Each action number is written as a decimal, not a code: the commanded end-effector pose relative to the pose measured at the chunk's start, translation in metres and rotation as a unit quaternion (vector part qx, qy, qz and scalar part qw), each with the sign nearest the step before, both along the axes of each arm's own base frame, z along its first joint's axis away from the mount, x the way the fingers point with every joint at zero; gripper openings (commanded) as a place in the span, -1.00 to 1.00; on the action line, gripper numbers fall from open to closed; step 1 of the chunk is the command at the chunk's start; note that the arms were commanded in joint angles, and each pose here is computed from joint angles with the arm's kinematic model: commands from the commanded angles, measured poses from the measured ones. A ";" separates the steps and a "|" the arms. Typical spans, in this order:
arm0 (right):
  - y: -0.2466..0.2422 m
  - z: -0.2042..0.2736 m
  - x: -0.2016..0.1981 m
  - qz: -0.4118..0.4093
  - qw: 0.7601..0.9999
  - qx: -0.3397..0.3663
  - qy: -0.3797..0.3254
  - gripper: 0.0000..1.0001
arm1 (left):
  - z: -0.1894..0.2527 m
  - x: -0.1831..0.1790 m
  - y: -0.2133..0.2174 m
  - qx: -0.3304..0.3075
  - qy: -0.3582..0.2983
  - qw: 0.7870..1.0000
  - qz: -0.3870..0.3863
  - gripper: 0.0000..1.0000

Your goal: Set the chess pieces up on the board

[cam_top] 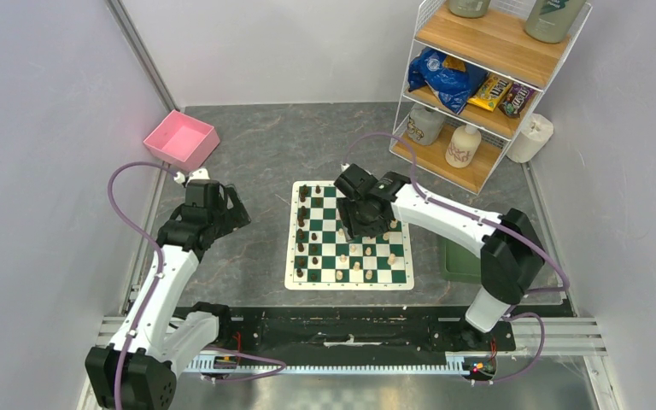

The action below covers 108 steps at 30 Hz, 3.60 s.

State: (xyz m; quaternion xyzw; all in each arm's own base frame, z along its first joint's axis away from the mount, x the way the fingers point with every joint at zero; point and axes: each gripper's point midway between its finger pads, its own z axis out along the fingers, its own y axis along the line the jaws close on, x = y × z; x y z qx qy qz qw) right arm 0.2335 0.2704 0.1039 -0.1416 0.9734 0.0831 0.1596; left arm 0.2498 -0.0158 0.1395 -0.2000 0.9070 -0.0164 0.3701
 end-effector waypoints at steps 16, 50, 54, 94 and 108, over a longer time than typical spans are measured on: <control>-0.074 0.019 0.026 -0.151 0.986 -0.018 -0.062 0.29 | 0.010 0.007 0.001 0.008 -0.014 1.000 -0.006 0.98; -0.070 0.010 0.120 -0.096 0.993 -0.024 -0.070 0.10 | 0.011 0.005 0.002 0.010 -0.015 1.000 -0.005 0.98; -0.078 -0.005 0.116 -0.090 0.994 -0.036 -0.048 0.06 | 0.010 0.005 0.002 0.010 -0.014 1.000 -0.003 0.98; -0.073 -0.059 0.109 -0.028 0.998 -0.042 0.032 -0.26 | 0.004 0.007 -0.001 0.006 0.000 1.000 -0.009 0.97; -0.075 -0.058 0.106 -0.028 0.998 -0.047 0.038 -0.40 | 0.004 0.007 -0.001 0.006 0.001 1.000 -0.010 0.97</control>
